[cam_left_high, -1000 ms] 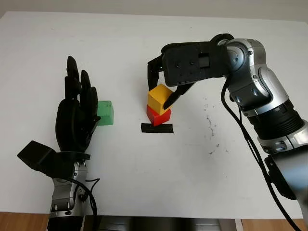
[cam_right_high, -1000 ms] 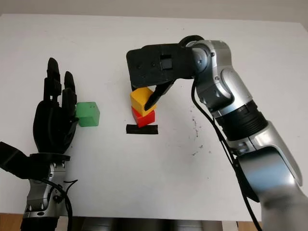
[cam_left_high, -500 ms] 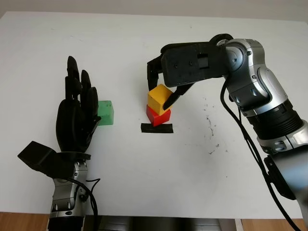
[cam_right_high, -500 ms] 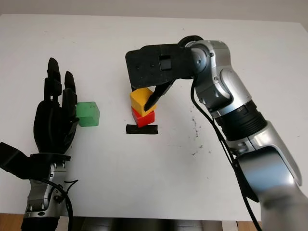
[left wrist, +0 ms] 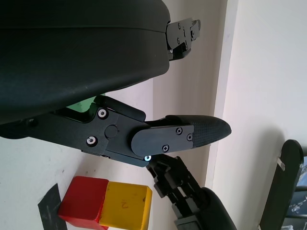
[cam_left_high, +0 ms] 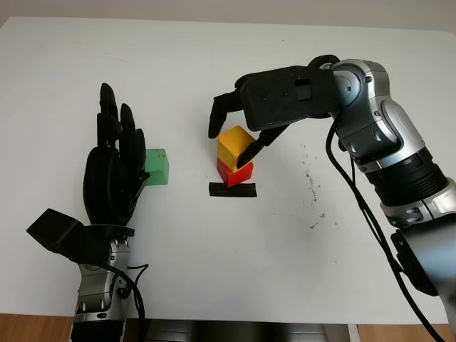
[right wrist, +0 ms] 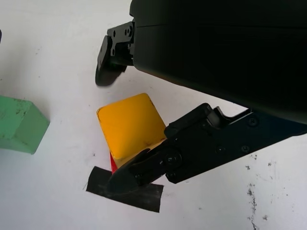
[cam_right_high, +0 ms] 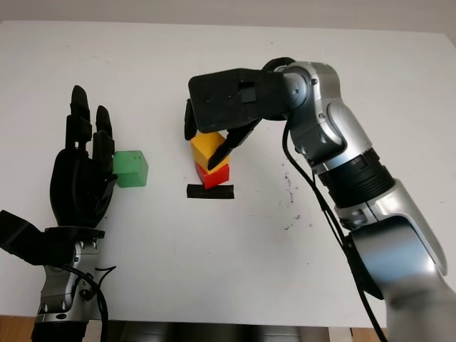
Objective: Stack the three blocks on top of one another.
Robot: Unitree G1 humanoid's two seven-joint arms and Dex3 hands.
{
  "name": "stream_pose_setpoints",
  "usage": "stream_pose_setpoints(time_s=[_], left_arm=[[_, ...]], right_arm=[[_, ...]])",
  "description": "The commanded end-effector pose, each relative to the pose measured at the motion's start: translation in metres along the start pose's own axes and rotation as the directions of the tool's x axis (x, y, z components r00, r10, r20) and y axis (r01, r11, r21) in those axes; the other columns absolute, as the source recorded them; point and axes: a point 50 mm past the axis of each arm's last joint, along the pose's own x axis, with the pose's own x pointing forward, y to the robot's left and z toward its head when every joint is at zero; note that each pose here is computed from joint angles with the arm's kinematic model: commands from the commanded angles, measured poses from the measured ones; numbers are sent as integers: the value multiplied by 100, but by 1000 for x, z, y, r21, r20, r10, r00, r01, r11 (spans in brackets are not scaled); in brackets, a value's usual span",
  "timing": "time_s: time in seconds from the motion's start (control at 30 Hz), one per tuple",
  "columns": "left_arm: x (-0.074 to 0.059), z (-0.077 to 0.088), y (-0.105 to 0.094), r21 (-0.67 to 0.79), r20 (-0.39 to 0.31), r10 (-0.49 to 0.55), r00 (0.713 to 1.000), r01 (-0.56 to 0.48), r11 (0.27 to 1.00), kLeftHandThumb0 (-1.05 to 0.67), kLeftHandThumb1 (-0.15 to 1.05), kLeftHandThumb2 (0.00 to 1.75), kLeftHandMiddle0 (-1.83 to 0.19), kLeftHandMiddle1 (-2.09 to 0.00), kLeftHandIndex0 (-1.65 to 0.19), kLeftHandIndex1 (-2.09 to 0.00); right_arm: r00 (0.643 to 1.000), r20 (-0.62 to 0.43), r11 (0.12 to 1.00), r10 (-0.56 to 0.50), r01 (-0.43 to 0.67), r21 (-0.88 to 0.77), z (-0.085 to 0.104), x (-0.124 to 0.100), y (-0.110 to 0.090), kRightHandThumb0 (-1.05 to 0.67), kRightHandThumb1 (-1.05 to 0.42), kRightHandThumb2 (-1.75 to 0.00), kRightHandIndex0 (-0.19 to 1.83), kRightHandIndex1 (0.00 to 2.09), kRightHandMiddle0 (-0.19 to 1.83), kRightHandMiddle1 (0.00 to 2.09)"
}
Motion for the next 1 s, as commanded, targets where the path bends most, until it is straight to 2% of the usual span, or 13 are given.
stream_pose_setpoints(time_s=[0.0,0.17,0.3,0.37,0.53,0.63,0.73,0.9,0.97], left_arm=[[-3,-1,0,2,-7,2,1000,-2,1000,-65,105,48,19,0,19,0],[-3,0,1,8,-7,-6,1000,6,1000,-65,105,48,19,0,19,0],[-3,0,1,10,-8,-2,1000,2,1000,-65,105,49,19,0,19,0],[-3,0,1,9,-8,-1,1000,2,1000,-65,105,48,19,0,19,0],[-2,1,3,18,-3,-3,1000,3,1000,-65,105,48,19,0,19,0],[-1,1,4,17,-3,3,1000,-3,1000,-65,105,47,19,0,19,0],[0,2,5,21,2,6,1000,-6,1000,-65,105,47,19,0,19,0],[1,5,11,46,2,-13,1000,13,999,-64,105,47,19,0,19,0],[3,7,14,47,4,-20,1000,20,999,-64,105,45,19,0,19,0]], right_arm=[[1000,2,1000,-14,14,-11,-2,-7,-6,-77,-87,-5,-11,1,-14,34],[1000,-12,999,-27,27,-31,-3,-19,-13,-81,-89,-6,-19,0,-19,3],[999,-3,999,-52,52,-14,-4,-33,-20,-82,-91,-6,-19,0,-19,0],[997,5,996,-81,81,-31,-4,-40,-23,-88,-93,-7,-19,0,-19,0],[970,43,971,-240,239,34,-10,-67,-27,-92,-101,-9,-19,0,-19,0],[936,25,936,-350,349,38,-17,-80,-21,-91,-104,-15,-19,0,-19,0],[909,1,906,-417,415,87,-29,-87,-13,-88,-105,-22,-19,0,-19,0],[850,-15,810,-526,506,298,-58,-86,10,-84,-105,-35,-19,1,-19,1],[837,-38,774,-546,521,360,-67,-83,23,-85,-105,-46,-19,0,-19,0]])
